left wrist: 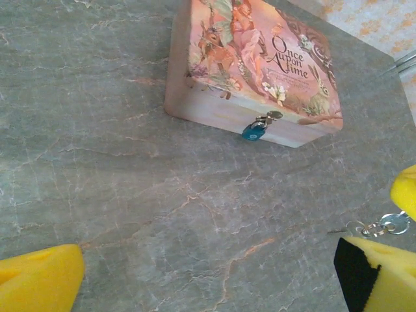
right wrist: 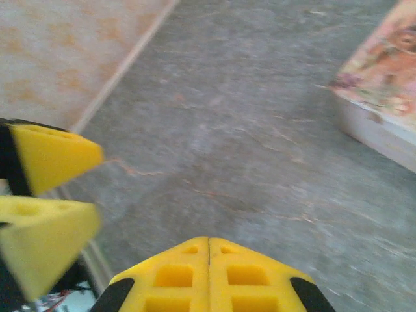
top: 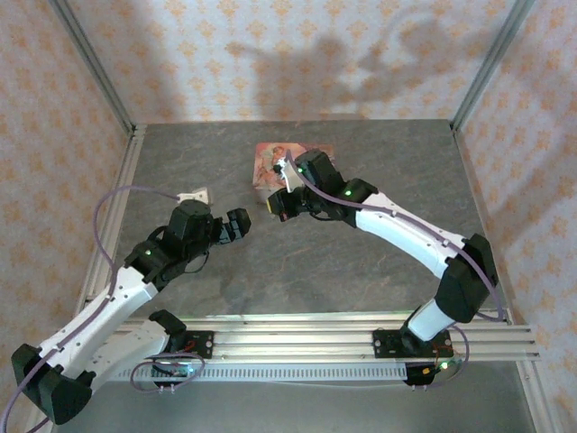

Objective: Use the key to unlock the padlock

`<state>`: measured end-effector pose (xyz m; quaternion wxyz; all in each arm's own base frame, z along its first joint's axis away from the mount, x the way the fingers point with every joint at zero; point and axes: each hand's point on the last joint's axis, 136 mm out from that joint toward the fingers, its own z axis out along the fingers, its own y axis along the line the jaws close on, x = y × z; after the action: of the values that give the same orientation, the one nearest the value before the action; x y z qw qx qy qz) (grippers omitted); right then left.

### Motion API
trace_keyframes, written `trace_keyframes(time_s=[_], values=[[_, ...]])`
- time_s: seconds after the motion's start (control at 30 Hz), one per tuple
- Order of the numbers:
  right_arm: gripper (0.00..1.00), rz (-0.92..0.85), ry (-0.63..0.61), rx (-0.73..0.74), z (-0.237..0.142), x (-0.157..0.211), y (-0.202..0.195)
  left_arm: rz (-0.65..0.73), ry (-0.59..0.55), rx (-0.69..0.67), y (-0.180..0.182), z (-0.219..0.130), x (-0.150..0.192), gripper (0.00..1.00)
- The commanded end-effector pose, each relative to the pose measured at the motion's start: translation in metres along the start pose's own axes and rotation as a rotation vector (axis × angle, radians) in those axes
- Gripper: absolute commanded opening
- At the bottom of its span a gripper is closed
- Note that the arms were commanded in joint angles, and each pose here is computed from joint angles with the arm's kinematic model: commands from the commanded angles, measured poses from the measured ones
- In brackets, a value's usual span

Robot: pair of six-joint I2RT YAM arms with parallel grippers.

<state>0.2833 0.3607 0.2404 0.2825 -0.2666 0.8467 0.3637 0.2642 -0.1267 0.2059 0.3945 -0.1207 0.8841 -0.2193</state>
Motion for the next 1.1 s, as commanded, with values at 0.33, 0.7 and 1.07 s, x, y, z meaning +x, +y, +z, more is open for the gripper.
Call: trace_keyframes(time_s=[0.33,0.7,1.07], values=[[0.00,0.165,-0.172,-0.339,-0.028,-0.018,0.034,-0.143,-0.053,0.614,-0.078,0.002,0.012,0.68],[0.00,0.216,-0.259,-0.396,-0.039,-0.031,0.027,-0.179,-0.104,0.855,-0.105,-0.019,-0.012,0.45],[0.00,0.248,-0.301,-0.438,-0.045,-0.037,0.027,-0.207,-0.108,0.954,-0.119,-0.014,-0.030,0.22]])
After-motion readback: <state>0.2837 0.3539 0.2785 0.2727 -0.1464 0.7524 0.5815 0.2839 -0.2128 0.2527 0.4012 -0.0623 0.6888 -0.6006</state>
